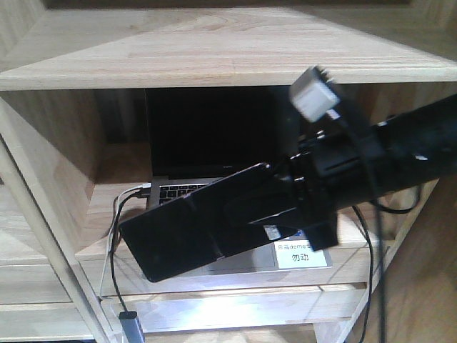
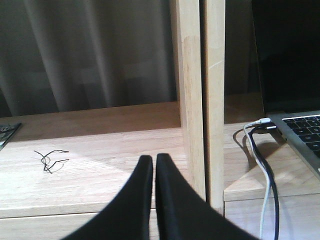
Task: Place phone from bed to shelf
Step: 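Raise the right gripper with the phone above the upper shelf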
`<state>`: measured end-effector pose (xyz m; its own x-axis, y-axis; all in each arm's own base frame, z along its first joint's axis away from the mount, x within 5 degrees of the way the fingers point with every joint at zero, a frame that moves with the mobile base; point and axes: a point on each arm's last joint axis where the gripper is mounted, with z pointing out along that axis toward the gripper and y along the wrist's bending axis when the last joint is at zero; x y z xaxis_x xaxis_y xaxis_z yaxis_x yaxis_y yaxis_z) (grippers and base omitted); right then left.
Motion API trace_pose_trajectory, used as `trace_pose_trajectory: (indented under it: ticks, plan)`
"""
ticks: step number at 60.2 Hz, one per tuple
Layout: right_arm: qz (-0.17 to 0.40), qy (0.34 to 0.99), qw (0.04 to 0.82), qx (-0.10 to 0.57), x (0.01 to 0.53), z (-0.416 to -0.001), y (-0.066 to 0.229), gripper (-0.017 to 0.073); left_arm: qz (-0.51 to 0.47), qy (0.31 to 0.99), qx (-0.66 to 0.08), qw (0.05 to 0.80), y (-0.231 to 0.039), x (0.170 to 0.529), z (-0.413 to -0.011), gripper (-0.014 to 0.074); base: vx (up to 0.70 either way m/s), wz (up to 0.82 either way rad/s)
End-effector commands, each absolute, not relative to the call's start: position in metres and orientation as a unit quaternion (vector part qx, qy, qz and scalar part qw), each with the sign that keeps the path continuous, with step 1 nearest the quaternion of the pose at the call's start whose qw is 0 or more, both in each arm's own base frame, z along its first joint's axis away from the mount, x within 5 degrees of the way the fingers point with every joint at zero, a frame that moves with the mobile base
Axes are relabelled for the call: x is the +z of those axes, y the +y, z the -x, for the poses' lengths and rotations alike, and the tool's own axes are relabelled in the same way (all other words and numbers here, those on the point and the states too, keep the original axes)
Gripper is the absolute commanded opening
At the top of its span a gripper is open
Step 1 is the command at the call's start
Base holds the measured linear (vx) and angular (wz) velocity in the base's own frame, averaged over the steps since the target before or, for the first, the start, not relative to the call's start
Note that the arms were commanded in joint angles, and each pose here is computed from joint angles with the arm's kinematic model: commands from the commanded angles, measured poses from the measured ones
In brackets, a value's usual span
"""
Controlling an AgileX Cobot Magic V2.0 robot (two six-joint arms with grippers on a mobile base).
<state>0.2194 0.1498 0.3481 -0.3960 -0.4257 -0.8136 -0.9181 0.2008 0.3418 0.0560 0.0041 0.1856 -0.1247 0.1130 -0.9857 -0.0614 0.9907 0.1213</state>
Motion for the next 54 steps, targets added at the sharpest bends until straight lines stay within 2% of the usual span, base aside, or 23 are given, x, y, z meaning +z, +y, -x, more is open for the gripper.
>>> trace_pose_trajectory:
  ticks: [1,18,40,54]
  plan:
    - [0.471,0.679,0.334,0.453,0.382,-0.199,0.147,-0.0002,-0.011,0.711,0.065,0.7,0.004,0.2,-0.055,0.0001,0.0,0.0]
    - [0.435,0.667,0.455,0.398,0.416,-0.18,0.134,-0.0002,-0.011,0.711,0.065,0.7,0.004,0.2,-0.055,0.0001,0.0,0.0]
    - [0.335,0.665,0.576,0.337,0.448,-0.186,0.119,-0.0002,-0.011,0.711,0.065,0.7,0.004,0.2,-0.055,0.0001,0.0,0.0]
    - [0.338,0.63,0.619,0.326,0.489,-0.202,0.123,-0.0002,-0.011,0.711,0.065,0.7,0.004,0.2,-0.055,0.0001,0.0,0.0]
